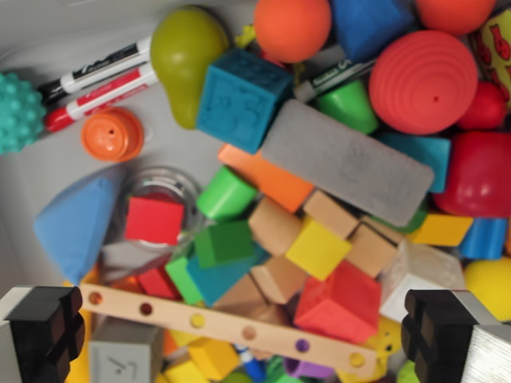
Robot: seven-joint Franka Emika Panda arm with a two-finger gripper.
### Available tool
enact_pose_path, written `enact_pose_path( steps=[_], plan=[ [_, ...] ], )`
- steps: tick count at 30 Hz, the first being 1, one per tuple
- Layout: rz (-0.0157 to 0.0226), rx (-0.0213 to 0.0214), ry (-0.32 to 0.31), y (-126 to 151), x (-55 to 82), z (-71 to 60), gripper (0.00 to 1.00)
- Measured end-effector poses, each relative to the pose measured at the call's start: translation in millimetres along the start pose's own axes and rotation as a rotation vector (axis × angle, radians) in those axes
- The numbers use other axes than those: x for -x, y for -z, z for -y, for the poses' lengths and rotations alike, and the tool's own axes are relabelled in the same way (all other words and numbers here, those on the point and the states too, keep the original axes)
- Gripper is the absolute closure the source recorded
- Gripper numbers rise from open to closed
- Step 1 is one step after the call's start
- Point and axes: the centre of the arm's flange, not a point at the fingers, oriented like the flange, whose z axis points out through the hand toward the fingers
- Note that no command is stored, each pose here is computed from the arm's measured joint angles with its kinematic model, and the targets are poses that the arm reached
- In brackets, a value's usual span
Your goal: Pick an object from the bin
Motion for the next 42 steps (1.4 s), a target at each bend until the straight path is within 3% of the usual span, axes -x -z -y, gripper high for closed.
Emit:
enact_pose_path(
  steps=[20, 42],
  plan=[
    [-0.0026, 0.0154, -0.226, -41.8, 27.4, 5.0, 0.0],
    [-0.0063, 0.0384, -0.526, -98.2, 63.8, 11.6, 0.0]
  ],
)
